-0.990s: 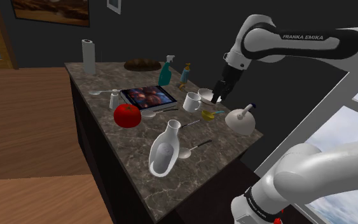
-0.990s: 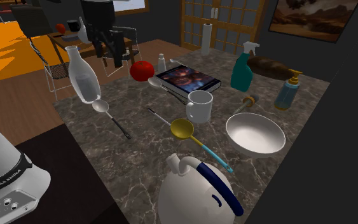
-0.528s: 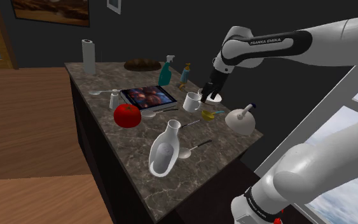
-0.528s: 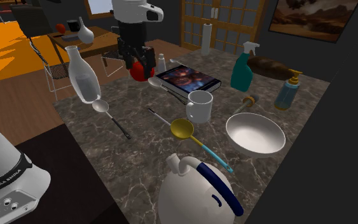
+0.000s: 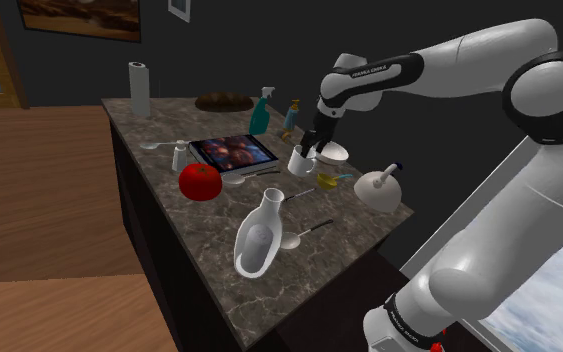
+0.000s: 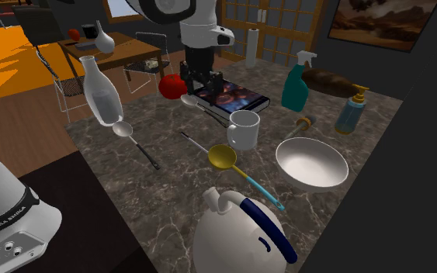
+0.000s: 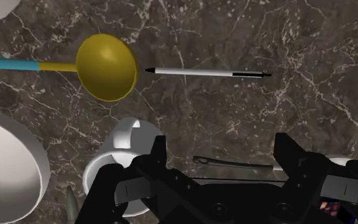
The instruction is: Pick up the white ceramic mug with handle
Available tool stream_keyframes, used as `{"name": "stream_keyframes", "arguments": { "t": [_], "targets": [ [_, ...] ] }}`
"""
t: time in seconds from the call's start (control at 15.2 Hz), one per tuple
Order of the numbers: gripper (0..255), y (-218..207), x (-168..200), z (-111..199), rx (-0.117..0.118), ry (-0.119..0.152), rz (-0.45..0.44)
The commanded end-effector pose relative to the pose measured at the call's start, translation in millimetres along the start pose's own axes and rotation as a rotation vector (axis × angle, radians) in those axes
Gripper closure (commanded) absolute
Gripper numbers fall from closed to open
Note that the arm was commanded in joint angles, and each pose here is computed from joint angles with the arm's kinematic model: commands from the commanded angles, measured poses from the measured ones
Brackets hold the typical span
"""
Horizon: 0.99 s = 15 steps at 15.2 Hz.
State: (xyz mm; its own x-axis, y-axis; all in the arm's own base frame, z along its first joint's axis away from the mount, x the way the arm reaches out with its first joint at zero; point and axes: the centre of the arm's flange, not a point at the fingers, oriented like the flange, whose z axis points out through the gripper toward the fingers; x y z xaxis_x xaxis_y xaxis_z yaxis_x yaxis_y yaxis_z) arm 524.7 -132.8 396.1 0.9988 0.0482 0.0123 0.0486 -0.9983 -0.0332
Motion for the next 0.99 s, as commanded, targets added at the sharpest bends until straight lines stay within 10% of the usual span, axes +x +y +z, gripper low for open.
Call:
{"name": "stream_keyframes", "arguments": {
  "t": [0.0,0.92],
  "targets": [
    [0,12,17,13,-0.007,0.005,0.004],
    [0,59,87,89,-0.032,0.024,0.019]
  ]
}}
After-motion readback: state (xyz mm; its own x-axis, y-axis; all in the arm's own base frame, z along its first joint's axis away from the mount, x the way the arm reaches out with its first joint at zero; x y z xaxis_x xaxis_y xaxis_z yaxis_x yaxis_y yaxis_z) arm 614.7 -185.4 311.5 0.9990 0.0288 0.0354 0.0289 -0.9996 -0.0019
